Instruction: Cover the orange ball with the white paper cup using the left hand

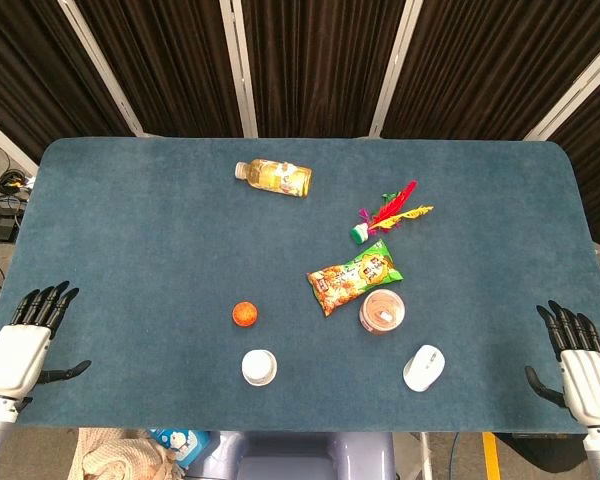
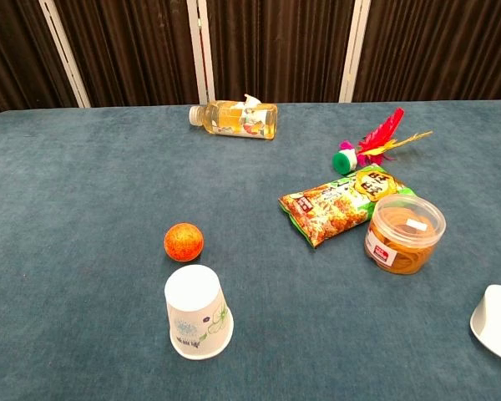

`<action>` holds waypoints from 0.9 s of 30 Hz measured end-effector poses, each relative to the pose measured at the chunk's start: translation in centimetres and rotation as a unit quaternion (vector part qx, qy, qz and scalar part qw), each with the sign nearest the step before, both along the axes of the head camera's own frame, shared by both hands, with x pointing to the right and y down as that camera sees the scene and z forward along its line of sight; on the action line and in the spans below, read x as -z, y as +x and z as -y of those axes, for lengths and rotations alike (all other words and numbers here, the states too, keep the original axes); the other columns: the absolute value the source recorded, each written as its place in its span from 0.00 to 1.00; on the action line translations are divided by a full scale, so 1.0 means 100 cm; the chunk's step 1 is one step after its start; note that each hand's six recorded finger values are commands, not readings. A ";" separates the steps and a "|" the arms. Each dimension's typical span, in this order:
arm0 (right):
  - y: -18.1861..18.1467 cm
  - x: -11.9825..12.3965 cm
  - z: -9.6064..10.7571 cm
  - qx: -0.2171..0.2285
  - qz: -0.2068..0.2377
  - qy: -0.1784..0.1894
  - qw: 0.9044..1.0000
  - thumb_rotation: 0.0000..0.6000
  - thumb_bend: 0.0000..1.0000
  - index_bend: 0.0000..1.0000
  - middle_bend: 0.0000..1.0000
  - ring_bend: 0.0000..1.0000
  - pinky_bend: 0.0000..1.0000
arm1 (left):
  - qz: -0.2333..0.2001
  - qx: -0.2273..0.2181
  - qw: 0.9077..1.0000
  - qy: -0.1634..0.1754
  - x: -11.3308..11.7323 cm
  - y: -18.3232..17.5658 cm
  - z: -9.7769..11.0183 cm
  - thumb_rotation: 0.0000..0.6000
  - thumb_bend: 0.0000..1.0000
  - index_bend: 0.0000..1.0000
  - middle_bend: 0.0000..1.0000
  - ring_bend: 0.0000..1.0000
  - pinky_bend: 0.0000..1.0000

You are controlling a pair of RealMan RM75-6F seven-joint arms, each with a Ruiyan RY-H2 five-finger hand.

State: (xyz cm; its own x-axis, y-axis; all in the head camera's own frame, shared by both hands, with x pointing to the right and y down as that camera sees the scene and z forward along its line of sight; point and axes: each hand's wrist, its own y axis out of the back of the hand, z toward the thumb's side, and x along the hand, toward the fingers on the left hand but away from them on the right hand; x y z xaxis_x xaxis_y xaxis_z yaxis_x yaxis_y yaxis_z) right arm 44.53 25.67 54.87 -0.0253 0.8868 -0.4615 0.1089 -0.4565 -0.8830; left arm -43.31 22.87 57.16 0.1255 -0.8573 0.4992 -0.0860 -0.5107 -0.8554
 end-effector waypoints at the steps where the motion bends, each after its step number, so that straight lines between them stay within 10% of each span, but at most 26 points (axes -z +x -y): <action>1: 0.000 0.000 0.000 0.000 0.000 0.000 1.000 1.00 0.35 0.00 0.00 0.00 0.03 | 0.000 0.000 1.000 0.000 0.000 0.000 0.000 1.00 0.09 0.00 0.00 0.00 0.00; 19: 0.000 -0.001 0.001 -0.002 -0.001 -0.001 1.000 1.00 0.35 0.00 0.00 0.00 0.03 | -0.010 -0.021 1.000 -0.010 -0.003 0.005 0.000 1.00 0.09 0.00 0.00 0.00 0.00; 27: 0.003 -0.001 0.002 -0.008 0.000 -0.001 1.000 1.00 0.35 0.00 0.00 0.00 0.03 | -0.039 -0.111 0.993 -0.011 -0.004 0.034 0.015 1.00 0.09 0.00 0.00 0.00 0.05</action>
